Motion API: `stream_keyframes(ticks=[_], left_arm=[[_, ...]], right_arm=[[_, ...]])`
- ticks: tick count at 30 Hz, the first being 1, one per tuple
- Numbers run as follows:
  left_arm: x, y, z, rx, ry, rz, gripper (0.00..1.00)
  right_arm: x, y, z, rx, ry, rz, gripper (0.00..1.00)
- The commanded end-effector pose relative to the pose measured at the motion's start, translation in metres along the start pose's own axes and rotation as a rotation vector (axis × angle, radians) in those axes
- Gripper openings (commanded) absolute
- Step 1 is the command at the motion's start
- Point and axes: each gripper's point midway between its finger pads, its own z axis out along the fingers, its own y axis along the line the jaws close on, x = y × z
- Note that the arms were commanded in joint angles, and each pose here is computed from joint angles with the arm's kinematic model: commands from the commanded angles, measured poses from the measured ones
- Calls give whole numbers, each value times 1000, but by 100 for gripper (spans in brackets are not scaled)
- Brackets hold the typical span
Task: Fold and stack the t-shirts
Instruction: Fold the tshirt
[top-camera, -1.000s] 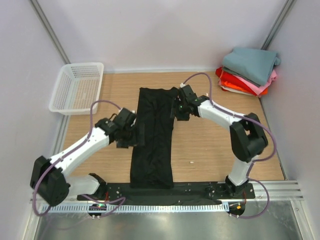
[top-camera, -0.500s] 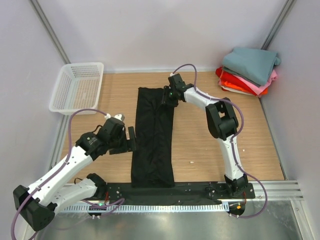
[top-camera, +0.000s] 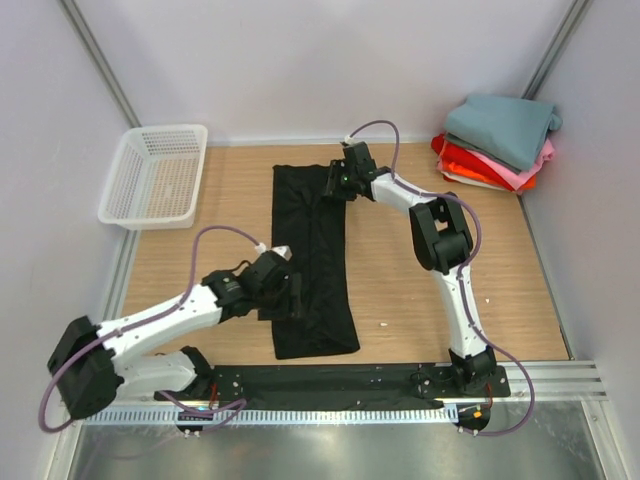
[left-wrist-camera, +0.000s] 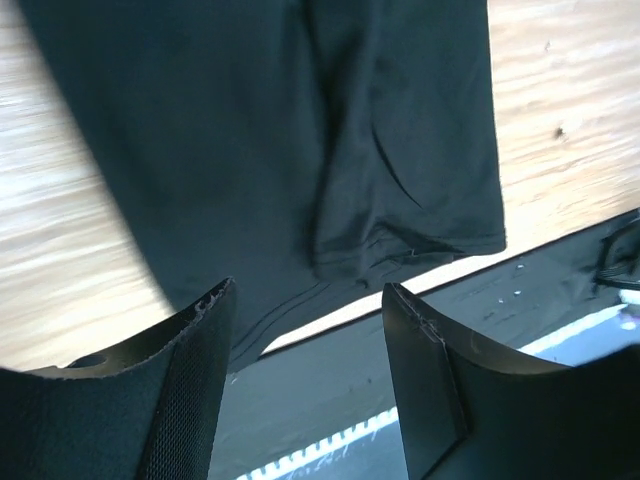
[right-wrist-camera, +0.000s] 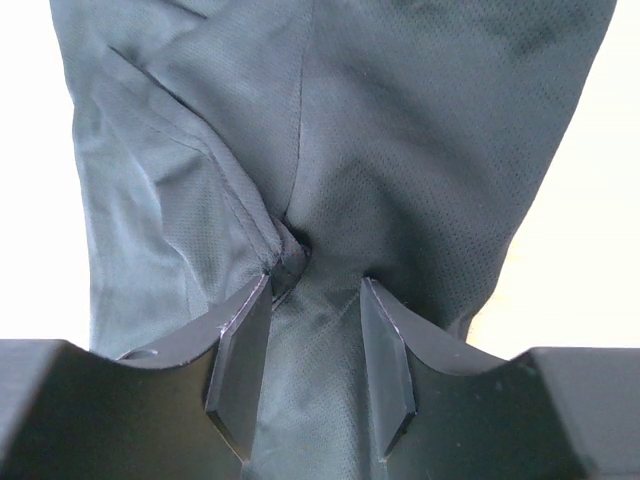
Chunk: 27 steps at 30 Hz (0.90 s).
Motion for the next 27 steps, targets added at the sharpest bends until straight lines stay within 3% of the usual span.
stream_keyframes(ticks=[1,5,13,16,17,19,27], left_arm=[[-13,-35,20,51,-52,32,61],[4,-33,56,-53,38,64,58],[18,-42,75,-94,90,76,51],[24,-44,77,-101,104,79,34],[26,-44,76,-106,108,84,20],[26,-45,72,-118,102,84,2],[20,-50,49,-145,78,96,0]], right_arm=[[51,-56,19,124,77,25,48],[49,-62,17,145,61,31,48],[54,-72,21,127,75,91,48],[54,-74,22,124,77,105,48],[55,-74,23,125,80,107,48],[54,-76,23,127,78,112,48],[56,-81,27,146,91,124,48]])
